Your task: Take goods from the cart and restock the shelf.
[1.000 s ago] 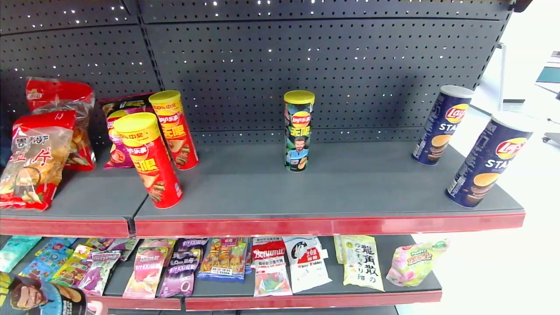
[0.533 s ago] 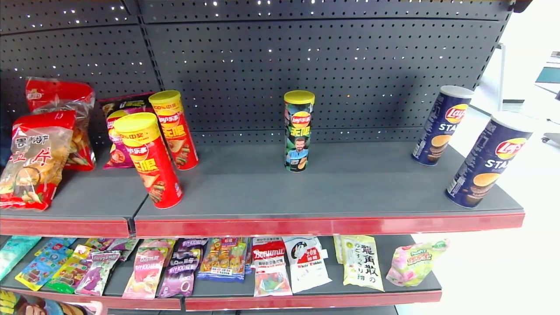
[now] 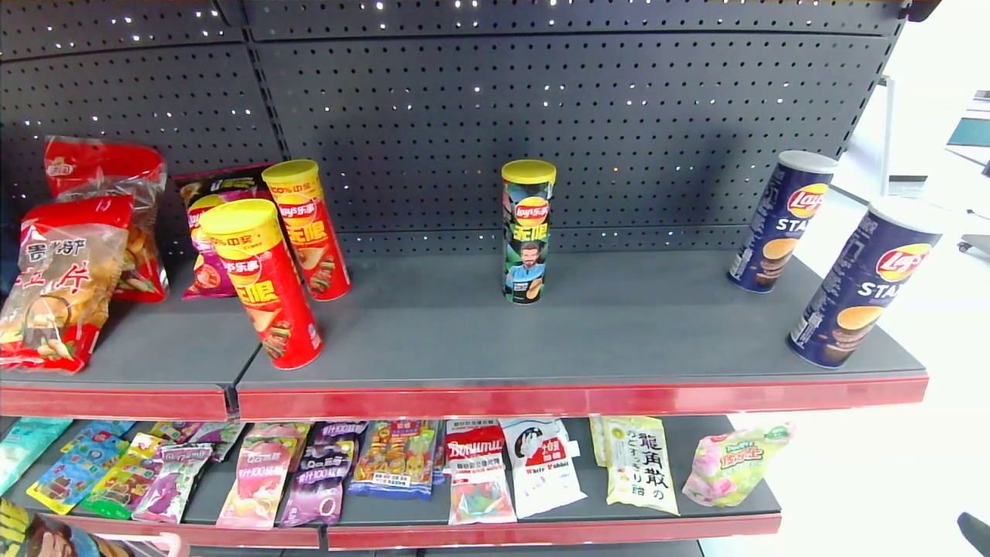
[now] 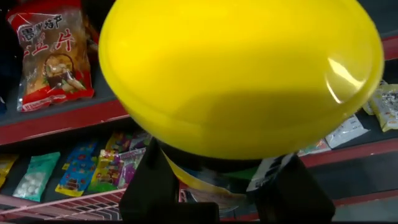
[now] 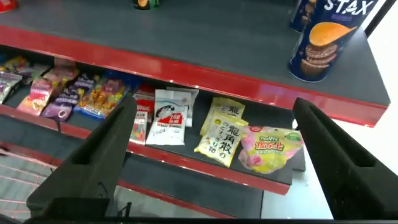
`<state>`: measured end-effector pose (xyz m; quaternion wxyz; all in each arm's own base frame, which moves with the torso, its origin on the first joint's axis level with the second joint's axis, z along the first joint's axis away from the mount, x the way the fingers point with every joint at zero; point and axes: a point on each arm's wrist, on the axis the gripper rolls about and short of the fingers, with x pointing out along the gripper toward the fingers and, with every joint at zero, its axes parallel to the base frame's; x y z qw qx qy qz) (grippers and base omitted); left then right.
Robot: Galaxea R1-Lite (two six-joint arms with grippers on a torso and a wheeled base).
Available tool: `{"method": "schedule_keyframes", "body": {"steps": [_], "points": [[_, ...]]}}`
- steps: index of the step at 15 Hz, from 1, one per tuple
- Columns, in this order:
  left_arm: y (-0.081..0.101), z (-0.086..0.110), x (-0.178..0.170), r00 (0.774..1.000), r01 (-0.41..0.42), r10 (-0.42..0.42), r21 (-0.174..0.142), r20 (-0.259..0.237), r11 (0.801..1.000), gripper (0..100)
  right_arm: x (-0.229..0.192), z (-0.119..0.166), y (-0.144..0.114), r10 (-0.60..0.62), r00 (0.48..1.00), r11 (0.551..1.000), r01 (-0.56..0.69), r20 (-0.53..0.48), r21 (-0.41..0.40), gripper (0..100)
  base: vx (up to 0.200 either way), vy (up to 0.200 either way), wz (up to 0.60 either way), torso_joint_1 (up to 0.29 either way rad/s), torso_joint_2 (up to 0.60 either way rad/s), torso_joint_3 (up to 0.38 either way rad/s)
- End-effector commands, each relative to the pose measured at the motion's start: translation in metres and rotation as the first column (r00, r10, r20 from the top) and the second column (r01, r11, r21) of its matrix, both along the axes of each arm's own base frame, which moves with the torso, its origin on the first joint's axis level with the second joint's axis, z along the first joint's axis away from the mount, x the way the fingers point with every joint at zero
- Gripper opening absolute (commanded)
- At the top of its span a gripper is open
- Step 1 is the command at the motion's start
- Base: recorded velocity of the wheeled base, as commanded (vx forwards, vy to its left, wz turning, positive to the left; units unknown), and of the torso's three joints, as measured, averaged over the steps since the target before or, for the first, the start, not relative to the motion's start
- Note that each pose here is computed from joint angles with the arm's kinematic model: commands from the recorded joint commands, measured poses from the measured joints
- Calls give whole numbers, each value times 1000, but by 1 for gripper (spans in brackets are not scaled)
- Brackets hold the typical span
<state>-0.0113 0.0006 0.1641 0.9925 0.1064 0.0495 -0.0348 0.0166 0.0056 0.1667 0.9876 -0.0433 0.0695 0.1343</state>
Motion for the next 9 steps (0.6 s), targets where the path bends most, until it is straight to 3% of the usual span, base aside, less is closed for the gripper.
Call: {"method": "schedule_keyframes", "body": {"steps": [1,3,8,9], "points": [[0,5,4,1000,-3,3,5,-16,1000,0,11,10,0,-13,1000,1000,12,-24,-22,100,0,0,0,0,0,0],[0,5,3,1000,-1,1,22,-9,1000,0,21,10,1,2,999,997,-6,-52,-82,100,0,0,0,0,0,0],[0,5,3,1000,10,-9,22,-6,1000,0,28,8,1,7,996,996,-15,-91,-89,100,200,0,0,-7,1,3],[0,5,3,1000,16,-15,22,-5,1000,0,30,8,1,14,995,994,-24,-97,-103,100,0,0,0,0,0,0]]}}
